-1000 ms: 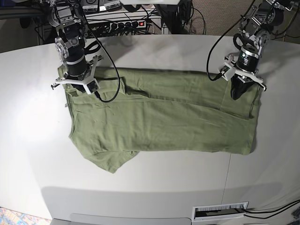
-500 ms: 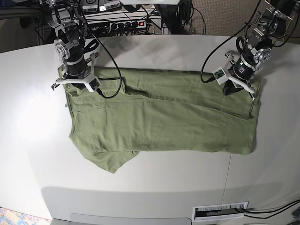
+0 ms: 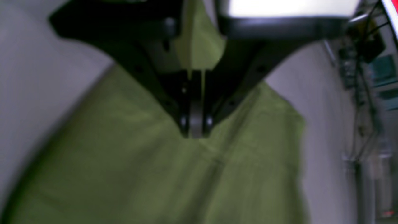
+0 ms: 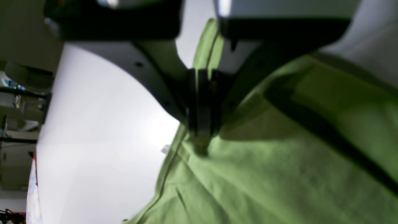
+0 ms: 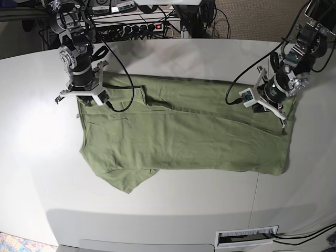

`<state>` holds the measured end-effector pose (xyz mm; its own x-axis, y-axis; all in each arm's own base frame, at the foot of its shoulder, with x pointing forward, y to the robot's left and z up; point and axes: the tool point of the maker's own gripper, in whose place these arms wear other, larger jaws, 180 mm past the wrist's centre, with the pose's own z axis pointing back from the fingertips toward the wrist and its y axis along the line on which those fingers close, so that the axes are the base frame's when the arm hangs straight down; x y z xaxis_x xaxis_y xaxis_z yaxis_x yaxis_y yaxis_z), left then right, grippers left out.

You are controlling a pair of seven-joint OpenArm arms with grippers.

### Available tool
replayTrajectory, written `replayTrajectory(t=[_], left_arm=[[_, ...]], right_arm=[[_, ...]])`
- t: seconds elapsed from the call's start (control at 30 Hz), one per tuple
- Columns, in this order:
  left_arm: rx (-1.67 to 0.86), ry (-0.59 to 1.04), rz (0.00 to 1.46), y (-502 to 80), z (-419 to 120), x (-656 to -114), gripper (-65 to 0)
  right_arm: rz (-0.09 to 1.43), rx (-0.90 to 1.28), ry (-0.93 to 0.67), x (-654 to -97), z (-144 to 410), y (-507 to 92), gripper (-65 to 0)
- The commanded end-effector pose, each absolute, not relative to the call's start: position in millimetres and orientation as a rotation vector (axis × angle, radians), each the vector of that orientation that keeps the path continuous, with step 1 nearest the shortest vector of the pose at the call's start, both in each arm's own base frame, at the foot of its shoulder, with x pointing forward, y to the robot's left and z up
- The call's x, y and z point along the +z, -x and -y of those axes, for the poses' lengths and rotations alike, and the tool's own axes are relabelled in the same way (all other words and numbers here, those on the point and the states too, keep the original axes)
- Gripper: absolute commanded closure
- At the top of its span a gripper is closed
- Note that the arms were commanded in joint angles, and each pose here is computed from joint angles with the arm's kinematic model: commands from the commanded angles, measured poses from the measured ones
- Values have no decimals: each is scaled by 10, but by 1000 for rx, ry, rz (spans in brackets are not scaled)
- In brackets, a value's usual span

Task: Fold the T-shirt properly
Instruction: 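Open both grippers and raise them off the folded edge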

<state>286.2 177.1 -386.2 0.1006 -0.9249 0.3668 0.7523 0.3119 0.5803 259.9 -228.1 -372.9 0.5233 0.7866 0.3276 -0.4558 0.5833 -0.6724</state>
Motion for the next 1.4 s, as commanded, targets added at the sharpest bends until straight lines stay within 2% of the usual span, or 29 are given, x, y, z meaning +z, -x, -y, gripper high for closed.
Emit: replayTrajectory(t=[0.0,0.2,0.5,0.67,0.8,1.1,1.37], left_arm=[[-1268,-314,788,-2977,-1849,-3723,0],[-1326,-357,722,-3055,-2067,-3655,0],[-1394,-189,565,-2791,-2155,-3858,0],[-1389,-160,509,-2702,-2240,-3973,0],[-1363,-69,488,-2548,-2159,-4041,0],[-1331,3,354,-2045,-2195,-4306,0],[-1370,83,278,-1487,-2039,-4405,0]], right_arm=[[703,790,588,-3610,2311,-2678,0],[688,813,577,-3637,2292,-2659,0],[606,865,563,-3733,2303,-2567,0],[553,883,559,-3784,2334,-2503,0],[499,900,539,-3836,2404,-2409,0],[379,961,575,-3890,2683,-2125,0],[352,992,559,-3855,2594,-1879,0]])
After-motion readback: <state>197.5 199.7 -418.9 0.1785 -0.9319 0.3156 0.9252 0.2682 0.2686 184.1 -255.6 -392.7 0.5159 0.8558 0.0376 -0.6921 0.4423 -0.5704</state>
